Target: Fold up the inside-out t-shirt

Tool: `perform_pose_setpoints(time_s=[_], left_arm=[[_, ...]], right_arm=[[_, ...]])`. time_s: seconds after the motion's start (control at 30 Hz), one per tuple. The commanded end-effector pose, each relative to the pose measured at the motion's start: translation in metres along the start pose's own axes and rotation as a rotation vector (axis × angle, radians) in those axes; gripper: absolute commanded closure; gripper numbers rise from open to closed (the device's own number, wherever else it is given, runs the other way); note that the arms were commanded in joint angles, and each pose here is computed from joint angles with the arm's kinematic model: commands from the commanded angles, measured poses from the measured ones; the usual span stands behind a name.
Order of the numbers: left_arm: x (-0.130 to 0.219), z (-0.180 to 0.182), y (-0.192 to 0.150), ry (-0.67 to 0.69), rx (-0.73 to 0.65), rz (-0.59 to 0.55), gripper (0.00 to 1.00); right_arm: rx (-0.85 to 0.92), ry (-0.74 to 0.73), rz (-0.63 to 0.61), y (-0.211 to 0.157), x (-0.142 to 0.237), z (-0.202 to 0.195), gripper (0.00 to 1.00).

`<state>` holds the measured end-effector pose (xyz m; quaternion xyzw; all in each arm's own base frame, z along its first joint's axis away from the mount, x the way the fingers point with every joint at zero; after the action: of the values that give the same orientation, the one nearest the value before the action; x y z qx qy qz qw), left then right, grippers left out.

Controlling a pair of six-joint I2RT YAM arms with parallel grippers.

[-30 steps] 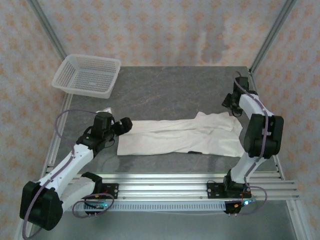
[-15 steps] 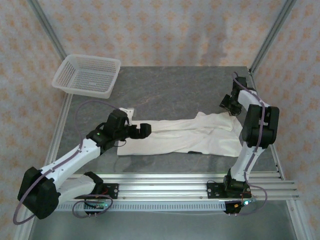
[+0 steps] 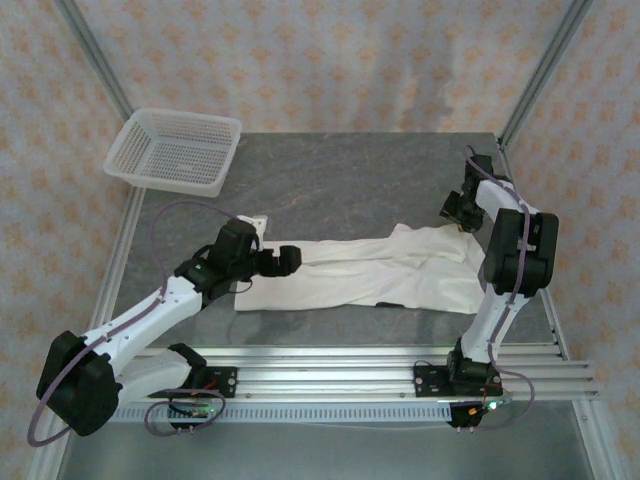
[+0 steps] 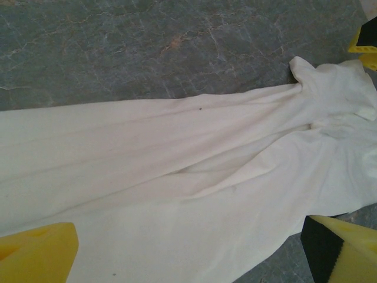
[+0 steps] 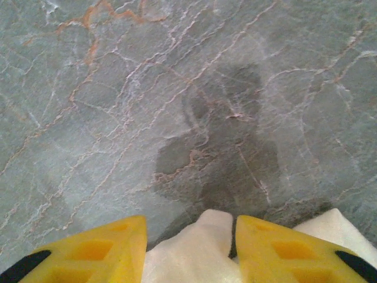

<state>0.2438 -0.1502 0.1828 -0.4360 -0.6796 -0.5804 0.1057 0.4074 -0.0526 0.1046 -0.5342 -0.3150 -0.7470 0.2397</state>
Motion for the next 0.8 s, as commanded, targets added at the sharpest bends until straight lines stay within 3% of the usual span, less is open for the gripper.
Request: perform_pose_setpoints(time_s=[0.0, 0.3, 0.5, 0.77], left_arm=[[-0.002, 0.002, 0.001, 0.025, -0.012, -0.012, 0.01], [-0.003, 0.005, -0.002, 0.044, -0.007, -0.007, 0.01], [-0.004, 0.005, -0.003, 0.049, -0.006, -0.003, 0.01], [-0.002, 0.008, -0.004, 0.067, -0.004, -0.005, 0.01]], right_arm=[[-0.012, 0.005, 0.030, -0.006, -0.004, -0.001, 0.65], [-0.021, 0.001, 0.053, -0.010, -0.001, 0.000, 0.66], [-0.022, -0.024, 0.035, -0.010, 0.002, -0.005, 0.94], [-0.011, -0.040, 0.006, -0.006, 0.012, -0.005, 1.00]])
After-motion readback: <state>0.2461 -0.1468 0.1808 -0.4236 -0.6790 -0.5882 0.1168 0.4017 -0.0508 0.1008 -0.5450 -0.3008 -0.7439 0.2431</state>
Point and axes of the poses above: each hand's point on the last joint's axis, 136 mm out from that joint toward the fingers, its own x axis back along the fingers, its own z axis along the line the jaws close on, y = z × x, the point moved 6 cm from there along x, back along the fingers, and after that the axes turned 13 degrees about -x, right-handed, at the moved point
